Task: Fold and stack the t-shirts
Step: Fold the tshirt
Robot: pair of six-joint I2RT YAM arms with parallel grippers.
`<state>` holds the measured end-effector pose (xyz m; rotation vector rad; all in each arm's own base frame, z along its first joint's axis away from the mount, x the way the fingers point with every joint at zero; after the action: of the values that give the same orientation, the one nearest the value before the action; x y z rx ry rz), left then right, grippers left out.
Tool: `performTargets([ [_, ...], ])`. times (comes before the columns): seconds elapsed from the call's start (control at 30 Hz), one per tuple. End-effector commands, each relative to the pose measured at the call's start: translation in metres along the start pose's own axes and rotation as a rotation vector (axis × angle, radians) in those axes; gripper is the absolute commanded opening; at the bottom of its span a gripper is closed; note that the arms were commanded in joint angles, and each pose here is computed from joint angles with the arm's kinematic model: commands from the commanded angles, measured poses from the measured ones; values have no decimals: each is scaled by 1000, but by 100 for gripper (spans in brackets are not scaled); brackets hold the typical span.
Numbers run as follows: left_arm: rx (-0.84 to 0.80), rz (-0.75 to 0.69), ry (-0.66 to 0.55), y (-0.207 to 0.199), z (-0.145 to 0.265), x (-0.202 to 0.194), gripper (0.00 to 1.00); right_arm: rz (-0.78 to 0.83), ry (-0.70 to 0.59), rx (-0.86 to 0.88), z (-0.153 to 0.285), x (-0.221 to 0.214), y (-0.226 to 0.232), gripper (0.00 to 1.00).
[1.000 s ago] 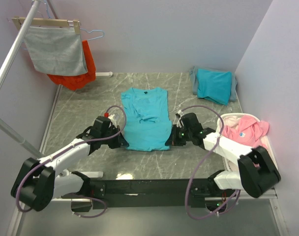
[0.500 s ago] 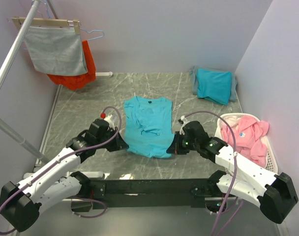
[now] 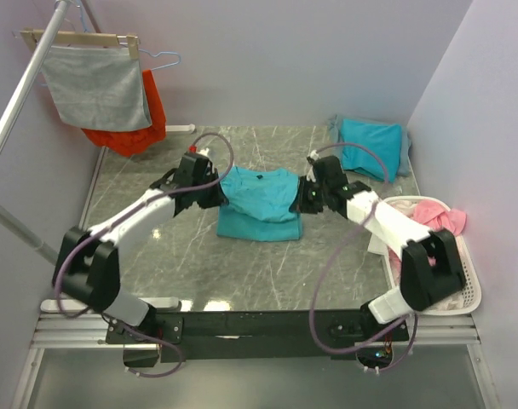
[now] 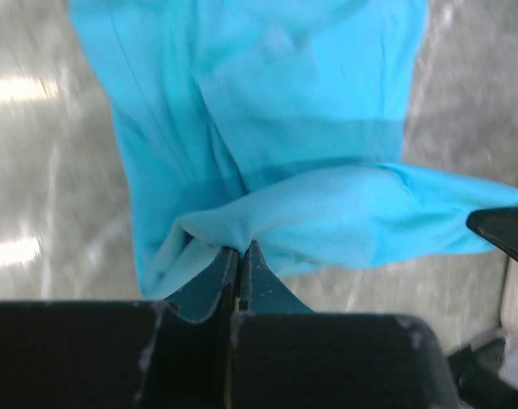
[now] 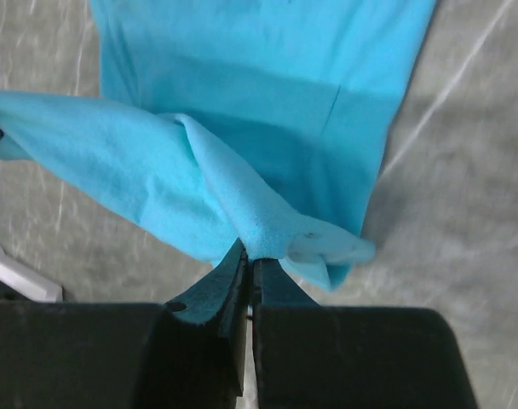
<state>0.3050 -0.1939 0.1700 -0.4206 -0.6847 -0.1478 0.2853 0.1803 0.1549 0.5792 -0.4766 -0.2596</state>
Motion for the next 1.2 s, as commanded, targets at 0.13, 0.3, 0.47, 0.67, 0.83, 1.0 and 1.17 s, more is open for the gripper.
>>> performTargets([
  [0.13, -12, -41, -93, 35, -57, 83, 1, 24, 7, 69, -54, 91, 10, 0],
  [0.3, -14, -26, -121, 56, -89, 114, 1, -7, 30, 89, -91, 135, 6, 4],
  [0.47, -44, -24, -133, 73, -124, 131, 37, -55, -15, 145, -126, 180, 4, 43],
  [0.67, -2, -48, -239, 91, -118, 164, 99, -16, -210, 140, -124, 218, 2, 68],
  [0.83, -26, -80, -274, 83, -83, 175, 99, 43, -220, 180, -88, 215, 24, 74],
  [1.0, -248, -81, -208, 51, -72, 158, 99, 84, -108, 211, -90, 178, 46, 74],
  [1.17, -365, -85, -106, 30, -77, 129, 99, 93, -17, 219, -98, 144, 55, 73],
])
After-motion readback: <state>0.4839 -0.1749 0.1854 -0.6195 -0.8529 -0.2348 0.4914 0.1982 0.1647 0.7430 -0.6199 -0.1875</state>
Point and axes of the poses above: each gripper's point midway between its finger pads, its own z axis back along the fingers, its own y axis along the line the jaws close on, x = y × z, the point moved 5 cm from there along z, back along the fingers, and after that the axes turned 15 degrees about -z, right-handed, at the moved point
